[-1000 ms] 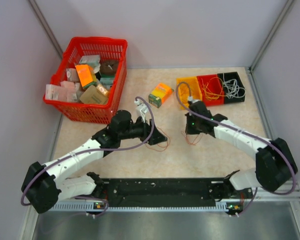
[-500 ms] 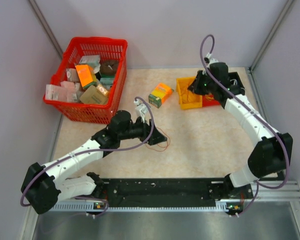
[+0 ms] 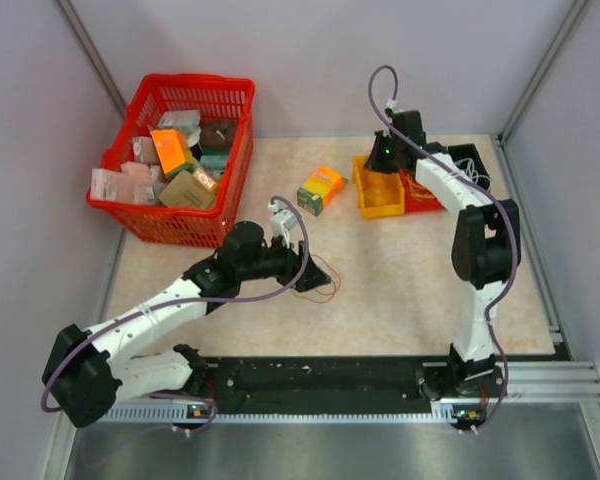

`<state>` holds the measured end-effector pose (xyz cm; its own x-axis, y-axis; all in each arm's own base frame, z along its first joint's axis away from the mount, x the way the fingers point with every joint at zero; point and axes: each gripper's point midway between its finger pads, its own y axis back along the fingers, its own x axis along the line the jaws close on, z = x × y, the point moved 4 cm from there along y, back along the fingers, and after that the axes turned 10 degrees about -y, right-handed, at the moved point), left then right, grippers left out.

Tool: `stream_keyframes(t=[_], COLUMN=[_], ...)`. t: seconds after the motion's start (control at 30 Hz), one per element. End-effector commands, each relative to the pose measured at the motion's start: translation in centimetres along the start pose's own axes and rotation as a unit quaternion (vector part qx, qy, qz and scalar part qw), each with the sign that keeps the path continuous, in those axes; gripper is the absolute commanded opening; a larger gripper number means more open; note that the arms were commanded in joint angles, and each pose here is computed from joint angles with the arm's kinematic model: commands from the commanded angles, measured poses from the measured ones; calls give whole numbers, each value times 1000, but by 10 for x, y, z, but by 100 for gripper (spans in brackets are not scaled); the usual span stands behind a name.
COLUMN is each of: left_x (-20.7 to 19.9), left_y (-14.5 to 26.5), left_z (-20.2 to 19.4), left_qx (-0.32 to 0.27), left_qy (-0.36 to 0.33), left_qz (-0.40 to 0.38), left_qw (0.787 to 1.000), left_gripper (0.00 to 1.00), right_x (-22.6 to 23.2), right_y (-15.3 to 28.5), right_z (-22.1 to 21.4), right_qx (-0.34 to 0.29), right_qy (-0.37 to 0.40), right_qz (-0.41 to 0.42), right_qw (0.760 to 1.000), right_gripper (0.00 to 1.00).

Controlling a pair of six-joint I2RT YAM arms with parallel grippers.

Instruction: Untangle the cables

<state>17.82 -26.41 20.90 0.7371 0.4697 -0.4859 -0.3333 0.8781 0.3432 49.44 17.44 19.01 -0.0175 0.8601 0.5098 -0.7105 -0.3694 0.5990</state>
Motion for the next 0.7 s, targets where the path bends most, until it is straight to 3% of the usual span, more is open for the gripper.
stream_keyframes(t=[0.0, 0.1, 0.23, 0.37, 0.43, 0.57, 0.67], left_x=[2, 2, 0, -3, -5, -5, -5], left_y=[1, 4, 8, 11, 15, 16, 20], left_z=[10, 13, 18, 24, 31, 37, 37], left_qx=[-5, -8, -16, -20, -32, -48, -53], left_qy=[-28, -35, -41, -44, -51, -55, -48], left_qz=[16, 23, 27, 29, 33, 43, 48], left_qw=[999, 999, 999, 998, 998, 996, 996], left_gripper=[73, 73, 73, 73, 74, 74, 73], right_x=[-4, -17, -31, -8, -7, -10, 4], right_y=[-14, -18, -18, 8, 32, 80, 106], right_z=[13, 9, 3, -2, -5, -30, -84], right_qx=[-6, -1, 31, 73, 66, 61, 85], right_qy=[-75, -118, -117, -60, -41, -26, 30], right_qz=[25, 31, 17, 88, 82, 51, 52], right_qw=[997, 993, 992, 992, 994, 997, 995], right_gripper=[0, 0, 0, 37, 46, 54, 61])
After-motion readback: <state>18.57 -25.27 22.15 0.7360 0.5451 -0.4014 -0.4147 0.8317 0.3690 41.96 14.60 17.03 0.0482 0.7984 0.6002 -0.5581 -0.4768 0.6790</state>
